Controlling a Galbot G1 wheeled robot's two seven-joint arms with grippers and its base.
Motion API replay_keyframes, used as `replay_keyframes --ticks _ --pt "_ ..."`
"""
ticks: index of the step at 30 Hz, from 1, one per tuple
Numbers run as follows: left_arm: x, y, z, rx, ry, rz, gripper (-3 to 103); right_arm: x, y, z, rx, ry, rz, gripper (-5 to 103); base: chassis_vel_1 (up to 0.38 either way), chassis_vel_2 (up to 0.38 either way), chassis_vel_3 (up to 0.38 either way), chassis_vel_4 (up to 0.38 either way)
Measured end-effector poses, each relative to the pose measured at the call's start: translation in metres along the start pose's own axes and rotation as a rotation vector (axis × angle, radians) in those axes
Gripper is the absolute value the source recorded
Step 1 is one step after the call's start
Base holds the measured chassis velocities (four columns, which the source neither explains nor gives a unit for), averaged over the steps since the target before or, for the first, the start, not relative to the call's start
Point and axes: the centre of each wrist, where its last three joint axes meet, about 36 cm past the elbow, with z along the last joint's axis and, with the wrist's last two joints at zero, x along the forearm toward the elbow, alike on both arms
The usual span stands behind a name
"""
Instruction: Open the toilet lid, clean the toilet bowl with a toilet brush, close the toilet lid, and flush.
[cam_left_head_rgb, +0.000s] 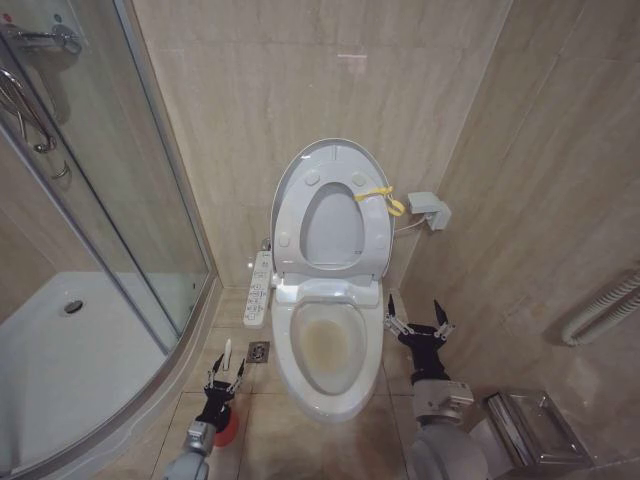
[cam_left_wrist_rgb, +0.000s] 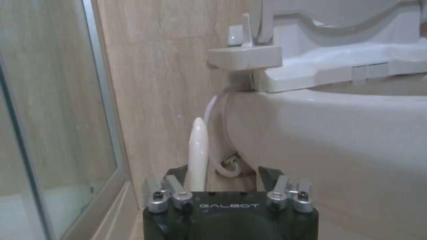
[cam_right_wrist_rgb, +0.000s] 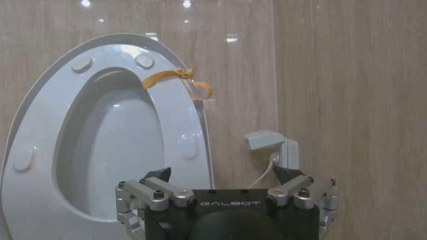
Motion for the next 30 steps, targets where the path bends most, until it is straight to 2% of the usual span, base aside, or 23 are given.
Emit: replay_keyframes --ticks 3,4,10,11,23,30 --pt "0.012 -0.008 0.0 0.004 0.001 -0.006 64 0.0 0.0 0.0 0.0 0.0 0.0 100 0.0 0.0 0.0 0.0" --pt "0.02 -0.012 0.001 0.006 0.003 -0.01 92 0.0 0.0 0.0 0.0 0.0 0.0 100 0.0 0.0 0.0 0.0" --pt "0.043 -0.023 0.001 0.004 0.002 -0.013 92 0.0 0.0 0.0 0.0 0.0 0.0 100 0.0 0.0 0.0 0.0" --pt "0.047 -0.026 0.0 0.002 -0.004 -0.013 100 0.0 0.0 0.0 0.0 0.0 0.0 100 0.0 0.0 0.0 0.0" --pt "0.055 -0.037 -0.011 -0.01 -0.05 -0.006 100 0.0 0.0 0.0 0.0 0.0 0.0 100 0.0 0.0 0.0 0.0" --pt "0.056 -0.043 -0.032 -0.041 -0.127 -0.025 100 0.0 0.0 0.0 0.0 0.0 0.0 100 0.0 0.0 0.0 0.0"
